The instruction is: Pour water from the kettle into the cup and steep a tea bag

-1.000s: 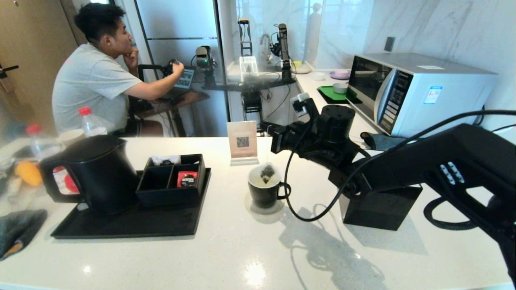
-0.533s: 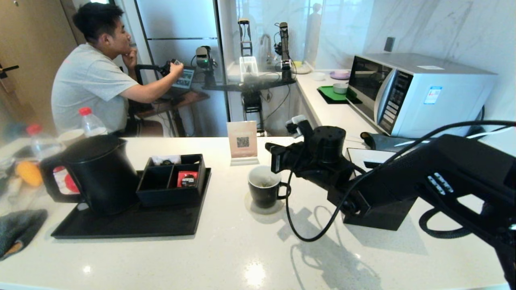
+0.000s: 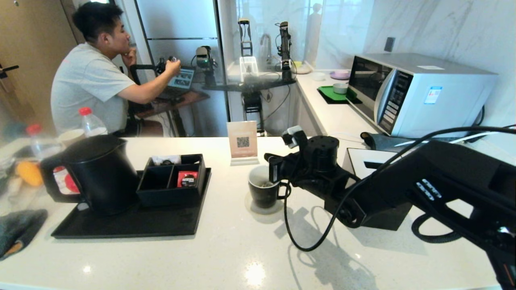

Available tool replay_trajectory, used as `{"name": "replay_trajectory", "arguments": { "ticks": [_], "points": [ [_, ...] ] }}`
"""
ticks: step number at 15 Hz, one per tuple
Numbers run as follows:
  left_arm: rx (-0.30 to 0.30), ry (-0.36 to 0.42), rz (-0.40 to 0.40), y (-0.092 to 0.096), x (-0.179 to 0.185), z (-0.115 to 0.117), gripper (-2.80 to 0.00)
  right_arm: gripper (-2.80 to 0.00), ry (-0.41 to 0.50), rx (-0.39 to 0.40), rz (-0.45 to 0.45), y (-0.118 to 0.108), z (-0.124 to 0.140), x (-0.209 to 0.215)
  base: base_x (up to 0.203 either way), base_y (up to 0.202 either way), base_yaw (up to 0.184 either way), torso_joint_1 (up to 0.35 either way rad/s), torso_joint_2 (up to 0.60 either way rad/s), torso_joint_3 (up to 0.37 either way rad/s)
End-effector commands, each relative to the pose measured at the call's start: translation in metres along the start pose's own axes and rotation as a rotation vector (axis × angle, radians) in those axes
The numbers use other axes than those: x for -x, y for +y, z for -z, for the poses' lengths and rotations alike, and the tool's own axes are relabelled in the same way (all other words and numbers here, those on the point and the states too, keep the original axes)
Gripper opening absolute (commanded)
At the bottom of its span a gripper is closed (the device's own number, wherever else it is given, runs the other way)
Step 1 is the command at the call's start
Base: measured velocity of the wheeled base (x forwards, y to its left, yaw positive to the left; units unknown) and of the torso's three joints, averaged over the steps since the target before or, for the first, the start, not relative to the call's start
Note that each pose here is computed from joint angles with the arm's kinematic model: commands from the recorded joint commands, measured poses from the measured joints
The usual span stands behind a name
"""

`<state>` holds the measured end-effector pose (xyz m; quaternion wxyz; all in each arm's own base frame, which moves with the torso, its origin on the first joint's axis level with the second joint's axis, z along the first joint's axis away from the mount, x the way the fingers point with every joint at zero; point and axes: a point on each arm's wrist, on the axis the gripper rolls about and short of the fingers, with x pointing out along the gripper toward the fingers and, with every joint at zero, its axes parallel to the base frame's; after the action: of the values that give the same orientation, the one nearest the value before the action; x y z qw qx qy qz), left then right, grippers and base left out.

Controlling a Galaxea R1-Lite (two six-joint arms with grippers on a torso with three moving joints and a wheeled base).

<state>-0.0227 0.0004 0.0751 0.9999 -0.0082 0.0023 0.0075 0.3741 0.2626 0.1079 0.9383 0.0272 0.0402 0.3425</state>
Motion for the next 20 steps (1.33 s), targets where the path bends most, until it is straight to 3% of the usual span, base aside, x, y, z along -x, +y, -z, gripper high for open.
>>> {"name": "replay_trajectory", "arguments": {
  "ticks": [1, 5, 11, 13, 14, 20],
  "points": [
    [0.0, 0.0, 0.0, 0.0, 0.0, 0.0, -2.8, -2.8, -0.011, 0.001, -0.001, 0.0, -0.002, -0.001, 0.0, 0.0, 0.0, 0.0, 0.0, 0.0],
    [0.001, -0.001, 0.0, 0.0, 0.0, 0.0, -2.8, -2.8, -0.052, 0.003, -0.002, 0.001, -0.02, 0.004, 0.0, 0.0, 0.0, 0.0, 0.0, 0.0],
    [0.0, 0.0, 0.0, 0.0, 0.0, 0.0, -2.8, -2.8, -0.161, 0.014, -0.006, 0.003, -0.073, 0.001, 0.0, 0.0, 0.0, 0.0, 0.0, 0.0],
    [0.001, -0.051, 0.0, 0.0, 0.0, -0.005, -2.8, -2.8, -0.191, 0.016, -0.008, 0.004, -0.093, -0.002, 0.0, 0.0, 0.0, 0.0, 0.0, 0.0],
    [0.001, -0.014, 0.0, 0.0, 0.0, -0.001, -2.8, -2.8, -0.199, 0.017, -0.009, 0.005, -0.1, -0.004, 0.0, 0.0, 0.0, 0.0, 0.0, 0.0],
    [0.0, 0.0, 0.0, 0.0, 0.0, 0.0, -2.8, -2.8, -0.194, 0.017, -0.01, 0.006, -0.104, -0.005, 0.0, 0.0, 0.0, 0.0, 0.0, 0.0]
  ]
}}
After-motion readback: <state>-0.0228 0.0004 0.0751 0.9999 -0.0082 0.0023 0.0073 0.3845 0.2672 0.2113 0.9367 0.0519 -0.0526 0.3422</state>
